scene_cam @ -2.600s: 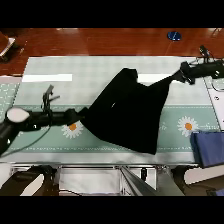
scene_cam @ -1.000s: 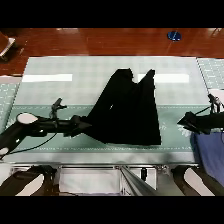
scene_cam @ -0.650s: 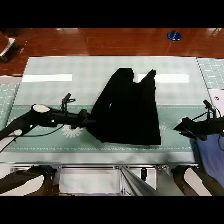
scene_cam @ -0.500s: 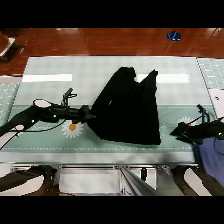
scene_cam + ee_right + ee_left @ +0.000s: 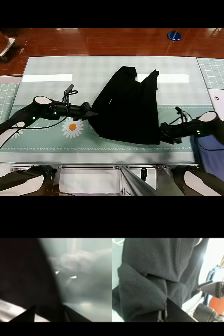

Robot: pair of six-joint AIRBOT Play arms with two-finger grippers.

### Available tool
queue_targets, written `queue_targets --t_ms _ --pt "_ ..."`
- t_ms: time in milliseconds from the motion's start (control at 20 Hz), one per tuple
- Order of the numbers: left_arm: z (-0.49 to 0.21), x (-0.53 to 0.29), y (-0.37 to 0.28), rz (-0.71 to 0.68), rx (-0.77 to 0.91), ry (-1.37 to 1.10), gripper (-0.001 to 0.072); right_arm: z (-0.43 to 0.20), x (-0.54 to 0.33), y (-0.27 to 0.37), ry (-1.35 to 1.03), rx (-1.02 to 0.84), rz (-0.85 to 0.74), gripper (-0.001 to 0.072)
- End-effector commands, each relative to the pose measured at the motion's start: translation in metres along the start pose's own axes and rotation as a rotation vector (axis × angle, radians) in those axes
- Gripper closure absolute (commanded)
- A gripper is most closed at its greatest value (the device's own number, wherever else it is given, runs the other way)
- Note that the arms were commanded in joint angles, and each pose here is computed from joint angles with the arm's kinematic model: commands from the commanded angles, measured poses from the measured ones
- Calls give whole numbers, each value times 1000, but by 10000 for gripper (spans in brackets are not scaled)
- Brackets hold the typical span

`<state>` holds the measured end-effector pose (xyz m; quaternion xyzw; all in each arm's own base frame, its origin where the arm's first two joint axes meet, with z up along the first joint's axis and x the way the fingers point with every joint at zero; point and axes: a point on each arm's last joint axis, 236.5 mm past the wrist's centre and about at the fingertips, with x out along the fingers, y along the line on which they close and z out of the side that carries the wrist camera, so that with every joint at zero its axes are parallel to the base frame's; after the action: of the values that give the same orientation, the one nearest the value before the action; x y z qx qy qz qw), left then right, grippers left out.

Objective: Fold the shirts.

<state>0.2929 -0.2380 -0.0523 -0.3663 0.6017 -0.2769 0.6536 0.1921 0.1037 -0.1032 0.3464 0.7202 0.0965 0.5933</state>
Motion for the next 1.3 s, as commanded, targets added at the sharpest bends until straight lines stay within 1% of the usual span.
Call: queue_targets --t_ms 0,50,100,150,200,300,400,450,500,550,600,700,850,950,1100,1250 --pt "0 0 0 0 2 -1 680 9 25 14 8 -14 20 319" --pt "1 0 0 0 2 -1 680 9 28 20 20 -42 20 447" --pt "3 -1 -2 -5 1 -8 681 7 26 29 35 -107 32 651" --pt "11 -7 -9 -23 6 -24 680 8 15 47 46 -195 67 694" --pt "24 -18 -23 -62 25 -56 680 15 -1 65 28 -260 82 694" --pt "69 -64 -85 -228 110 -218 681 49 -57 118 -130 -417 97 695" --pt "121 -144 -168 -426 223 -490 681 83 -141 185 -374 -579 89 695" --pt "139 -191 -209 -502 279 -624 681 94 -192 219 -507 -652 74 695" --pt "147 -231 -241 -533 343 -729 681 97 -241 249 -640 -716 56 695" --pt "150 -270 -271 -530 424 -834 682 91 -294 278 -780 -775 34 695" --pt "147 -302 -296 -508 493 -920 682 79 -338 297 -893 -818 11 695" --pt "126 -353 -339 -385 658 -1042 682 35 -410 325 -1067 -898 -30 695" --pt "82 -399 -369 -145 813 -1128 683 -38 -469 347 -1260 -995 -4 695" --pt "47 -435 -381 -17 890 -1222 683 -78 -491 342 -1361 -1016 -23 695" --pt "-23 -476 -395 92 997 -1353 682 -128 -512 327 -1474 -1029 -63 695" --pt "-86 -483 -394 141 1069 -1365 682 -169 -514 315 -1509 -1054 -72 695"
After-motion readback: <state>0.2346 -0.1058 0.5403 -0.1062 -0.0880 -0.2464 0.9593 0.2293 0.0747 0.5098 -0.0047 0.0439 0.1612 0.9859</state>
